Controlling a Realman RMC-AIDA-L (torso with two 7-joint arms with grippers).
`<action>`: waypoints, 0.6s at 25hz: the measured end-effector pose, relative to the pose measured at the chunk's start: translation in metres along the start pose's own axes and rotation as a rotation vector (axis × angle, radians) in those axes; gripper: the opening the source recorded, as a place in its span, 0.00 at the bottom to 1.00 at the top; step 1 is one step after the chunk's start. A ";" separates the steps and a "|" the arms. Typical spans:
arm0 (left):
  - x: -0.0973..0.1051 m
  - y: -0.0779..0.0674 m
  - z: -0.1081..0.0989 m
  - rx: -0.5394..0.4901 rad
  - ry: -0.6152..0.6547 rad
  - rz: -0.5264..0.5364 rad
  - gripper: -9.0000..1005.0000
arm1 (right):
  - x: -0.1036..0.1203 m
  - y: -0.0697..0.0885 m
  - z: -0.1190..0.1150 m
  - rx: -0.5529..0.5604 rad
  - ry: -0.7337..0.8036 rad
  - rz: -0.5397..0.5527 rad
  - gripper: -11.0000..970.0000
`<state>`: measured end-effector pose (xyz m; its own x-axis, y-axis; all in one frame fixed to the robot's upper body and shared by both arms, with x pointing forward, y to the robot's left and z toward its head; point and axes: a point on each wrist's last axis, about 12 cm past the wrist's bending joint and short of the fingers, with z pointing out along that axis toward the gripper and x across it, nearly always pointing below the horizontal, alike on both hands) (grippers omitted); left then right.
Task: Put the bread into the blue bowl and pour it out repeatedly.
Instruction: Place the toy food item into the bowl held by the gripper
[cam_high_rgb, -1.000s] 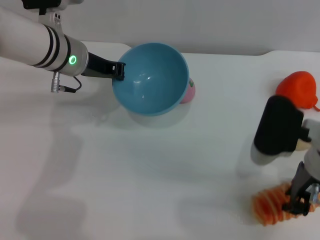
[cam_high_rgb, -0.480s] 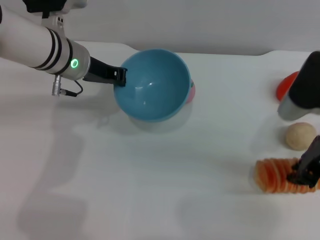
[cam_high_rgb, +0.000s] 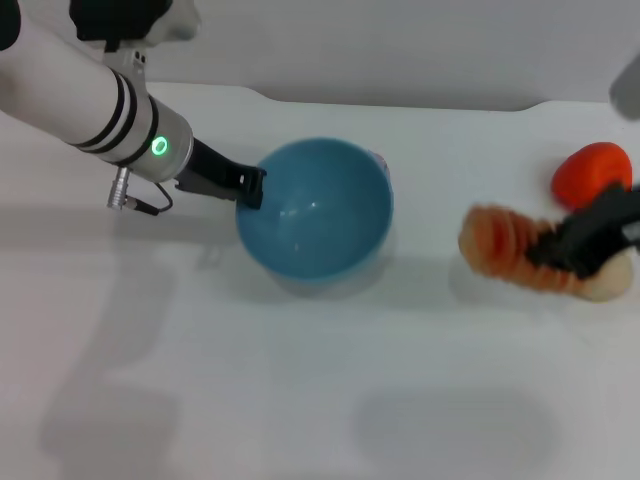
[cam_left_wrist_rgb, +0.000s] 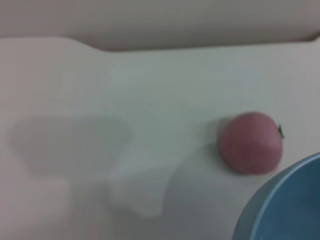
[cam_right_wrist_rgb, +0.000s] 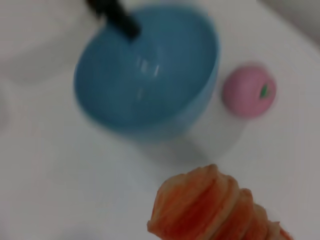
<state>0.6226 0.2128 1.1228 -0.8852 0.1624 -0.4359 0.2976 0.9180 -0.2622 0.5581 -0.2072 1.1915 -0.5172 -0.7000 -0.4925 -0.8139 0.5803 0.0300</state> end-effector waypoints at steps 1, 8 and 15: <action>0.001 -0.001 0.000 0.003 0.009 0.003 0.01 | -0.003 0.000 -0.003 0.007 -0.028 -0.004 0.14; 0.006 -0.016 0.005 0.031 0.070 0.041 0.01 | -0.034 -0.004 -0.019 0.051 -0.314 -0.030 0.12; 0.006 -0.038 0.011 0.095 0.084 0.072 0.01 | -0.045 0.000 -0.013 -0.047 -0.507 -0.016 0.11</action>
<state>0.6098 0.1753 1.1208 -0.8858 0.2604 -0.3843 0.3908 0.8650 -0.3148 0.5780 -0.1808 1.2247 -0.3199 -0.4117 -0.8534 -0.8379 0.5433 0.0520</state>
